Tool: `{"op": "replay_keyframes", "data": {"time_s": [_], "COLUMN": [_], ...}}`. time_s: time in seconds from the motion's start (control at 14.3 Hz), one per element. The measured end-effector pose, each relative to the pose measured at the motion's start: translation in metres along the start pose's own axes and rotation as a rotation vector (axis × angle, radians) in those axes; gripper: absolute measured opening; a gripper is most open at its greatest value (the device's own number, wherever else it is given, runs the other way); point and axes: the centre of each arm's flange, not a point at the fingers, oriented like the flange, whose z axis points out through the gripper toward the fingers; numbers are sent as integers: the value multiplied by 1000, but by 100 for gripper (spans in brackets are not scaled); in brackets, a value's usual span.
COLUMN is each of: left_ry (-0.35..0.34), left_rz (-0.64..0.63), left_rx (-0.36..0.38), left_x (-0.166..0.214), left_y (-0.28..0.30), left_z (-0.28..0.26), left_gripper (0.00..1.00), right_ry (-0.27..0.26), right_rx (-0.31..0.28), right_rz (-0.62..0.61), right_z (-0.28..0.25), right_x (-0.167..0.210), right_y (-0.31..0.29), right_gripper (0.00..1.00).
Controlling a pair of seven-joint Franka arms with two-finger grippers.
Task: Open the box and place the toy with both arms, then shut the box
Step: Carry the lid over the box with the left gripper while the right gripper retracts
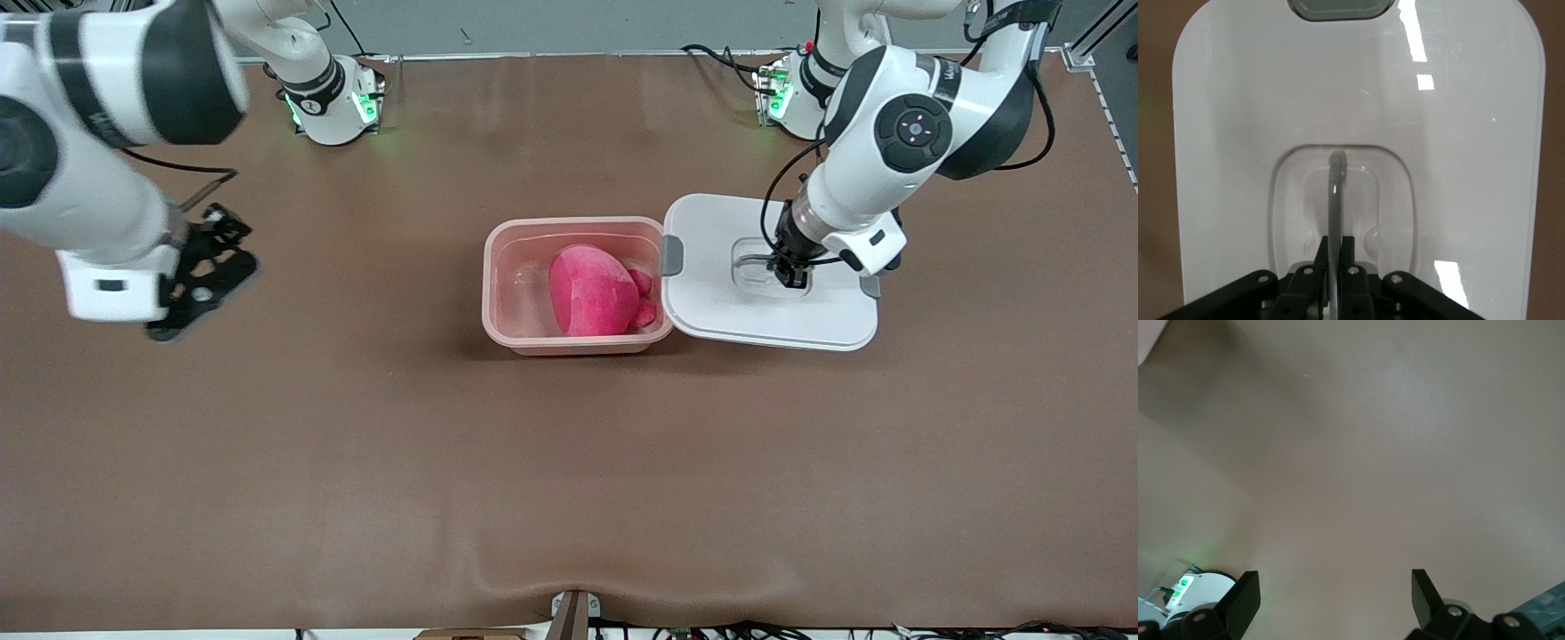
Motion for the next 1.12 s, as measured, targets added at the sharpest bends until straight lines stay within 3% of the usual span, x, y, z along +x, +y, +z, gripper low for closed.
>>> {"op": "replay_keyframes", "data": {"time_s": [0.35,0.56,0.98,1.12], "left_ry": [-16,-39,-54,-56], "left_rz": [-53,-73,-102,-116], "left_rx": [-2,-4,17,21], "left_x": [-41,-74,-121,-130], "left_y": [8,16,22,22], "left_z": [3,3,15,17], "left_gripper": [7,7,7,7], "right_ry": [57,84,134,160], "right_rx": [104,135,121,140], "right_rz": [158,233,493,566], "right_z": [9,16,17,16], "right_x": [-70,-111,-123,-127], "right_y": [62,83,30,21], "right_gripper": [100,100,100,100]}}
